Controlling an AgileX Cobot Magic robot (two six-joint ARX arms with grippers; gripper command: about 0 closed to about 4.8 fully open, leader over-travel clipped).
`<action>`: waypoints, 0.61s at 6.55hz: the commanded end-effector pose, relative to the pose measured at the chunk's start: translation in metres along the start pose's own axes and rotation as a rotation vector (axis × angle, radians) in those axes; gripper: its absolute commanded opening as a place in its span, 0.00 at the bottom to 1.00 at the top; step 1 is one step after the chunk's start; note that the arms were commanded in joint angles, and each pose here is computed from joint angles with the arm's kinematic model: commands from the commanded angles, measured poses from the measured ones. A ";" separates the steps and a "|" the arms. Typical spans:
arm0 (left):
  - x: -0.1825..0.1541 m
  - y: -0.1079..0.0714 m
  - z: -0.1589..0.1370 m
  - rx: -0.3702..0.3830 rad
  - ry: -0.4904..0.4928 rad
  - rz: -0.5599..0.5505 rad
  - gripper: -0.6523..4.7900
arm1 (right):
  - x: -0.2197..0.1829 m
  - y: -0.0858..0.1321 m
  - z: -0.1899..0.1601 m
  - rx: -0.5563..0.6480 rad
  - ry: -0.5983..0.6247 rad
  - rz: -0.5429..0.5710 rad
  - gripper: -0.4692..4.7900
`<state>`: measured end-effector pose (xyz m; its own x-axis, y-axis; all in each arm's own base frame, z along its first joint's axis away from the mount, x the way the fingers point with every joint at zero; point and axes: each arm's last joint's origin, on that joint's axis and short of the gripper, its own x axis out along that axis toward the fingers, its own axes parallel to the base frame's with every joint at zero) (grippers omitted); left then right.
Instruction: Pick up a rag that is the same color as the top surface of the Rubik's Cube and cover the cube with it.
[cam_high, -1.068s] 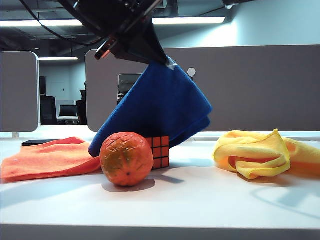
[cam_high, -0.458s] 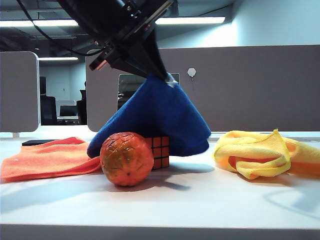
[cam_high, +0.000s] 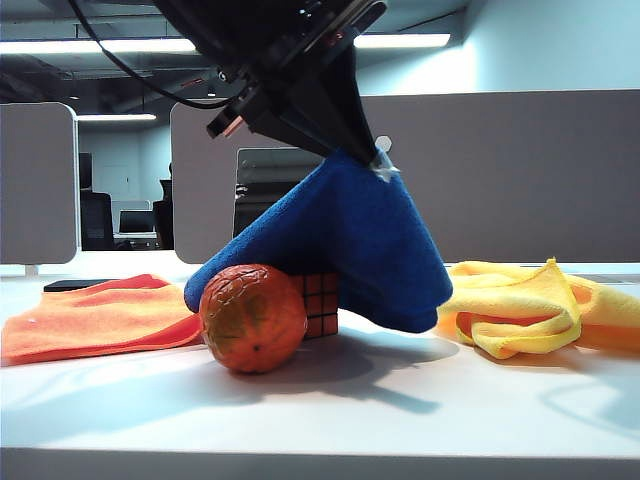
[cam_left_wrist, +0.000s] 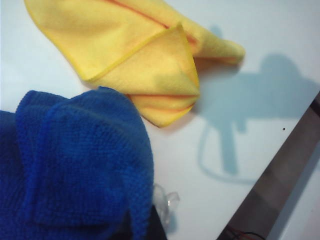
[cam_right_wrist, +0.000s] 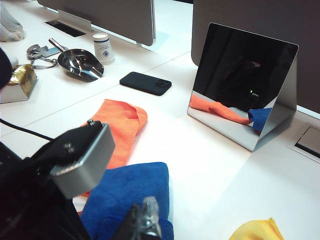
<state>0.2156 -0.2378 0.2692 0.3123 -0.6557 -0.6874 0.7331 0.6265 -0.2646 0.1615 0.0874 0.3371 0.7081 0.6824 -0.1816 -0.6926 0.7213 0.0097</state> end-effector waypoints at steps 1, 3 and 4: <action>-0.001 0.000 0.003 0.006 -0.039 0.051 0.11 | -0.005 0.002 0.004 -0.013 -0.032 0.001 0.08; 0.012 0.003 0.003 -0.013 -0.038 0.054 0.83 | -0.007 0.002 0.003 -0.008 -0.016 0.002 0.08; 0.013 0.003 0.003 -0.013 -0.039 0.055 0.97 | -0.007 0.002 0.003 -0.008 -0.017 0.002 0.08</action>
<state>0.2233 -0.2448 0.2602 0.3712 -0.6240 -0.6876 0.7041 0.6720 -0.2297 0.1564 0.0850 0.3383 0.7071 0.6827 -0.1840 -0.6931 0.7207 0.0106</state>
